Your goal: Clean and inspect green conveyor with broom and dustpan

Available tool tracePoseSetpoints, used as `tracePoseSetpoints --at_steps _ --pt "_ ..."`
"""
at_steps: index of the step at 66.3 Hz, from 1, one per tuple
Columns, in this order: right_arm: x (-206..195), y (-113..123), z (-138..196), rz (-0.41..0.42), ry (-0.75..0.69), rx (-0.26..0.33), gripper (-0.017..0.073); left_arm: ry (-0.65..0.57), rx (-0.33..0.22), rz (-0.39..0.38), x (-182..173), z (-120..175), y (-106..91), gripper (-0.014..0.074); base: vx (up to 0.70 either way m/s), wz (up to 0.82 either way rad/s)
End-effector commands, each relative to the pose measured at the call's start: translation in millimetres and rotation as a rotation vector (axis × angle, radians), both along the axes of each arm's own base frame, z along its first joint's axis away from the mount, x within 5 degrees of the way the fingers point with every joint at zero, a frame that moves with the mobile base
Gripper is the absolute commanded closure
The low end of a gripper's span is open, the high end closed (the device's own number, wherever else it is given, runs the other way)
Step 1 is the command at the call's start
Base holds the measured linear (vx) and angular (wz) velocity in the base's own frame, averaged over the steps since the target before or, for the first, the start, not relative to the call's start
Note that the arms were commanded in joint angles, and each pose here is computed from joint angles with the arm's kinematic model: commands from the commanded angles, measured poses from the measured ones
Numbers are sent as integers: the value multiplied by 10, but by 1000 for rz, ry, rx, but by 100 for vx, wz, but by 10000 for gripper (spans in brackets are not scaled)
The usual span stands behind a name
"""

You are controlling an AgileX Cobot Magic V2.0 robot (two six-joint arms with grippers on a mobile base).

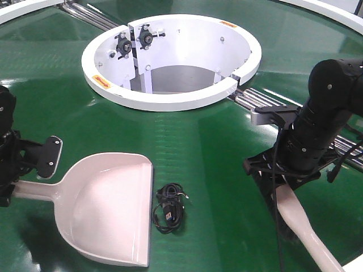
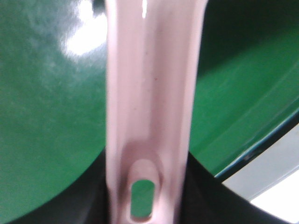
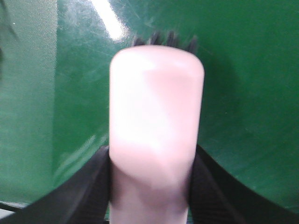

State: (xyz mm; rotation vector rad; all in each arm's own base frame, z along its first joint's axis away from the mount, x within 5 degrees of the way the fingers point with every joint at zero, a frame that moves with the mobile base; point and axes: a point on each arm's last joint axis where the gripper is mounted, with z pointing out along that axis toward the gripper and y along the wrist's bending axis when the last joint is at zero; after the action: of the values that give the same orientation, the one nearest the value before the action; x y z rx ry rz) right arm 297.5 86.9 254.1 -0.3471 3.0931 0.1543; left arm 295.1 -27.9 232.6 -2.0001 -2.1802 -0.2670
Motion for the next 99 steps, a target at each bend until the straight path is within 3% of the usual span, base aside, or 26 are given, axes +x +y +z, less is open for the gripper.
tracePoseSetpoints --at_steps 1,26,44,99 --pt "-40 -10 212 -1 -59 20 569 -26 -16 14 -22 141 -60 617 0 0" --pt "-40 -10 212 -1 -58 20 569 3 -50 9 5 62 -185 617 0 0" --pt "-40 -10 212 -1 -59 20 569 6 -126 38 54 70 -274 617 0 0" --pt "-40 -9 212 -1 -59 21 569 24 -154 43 57 33 -328 617 0 0"
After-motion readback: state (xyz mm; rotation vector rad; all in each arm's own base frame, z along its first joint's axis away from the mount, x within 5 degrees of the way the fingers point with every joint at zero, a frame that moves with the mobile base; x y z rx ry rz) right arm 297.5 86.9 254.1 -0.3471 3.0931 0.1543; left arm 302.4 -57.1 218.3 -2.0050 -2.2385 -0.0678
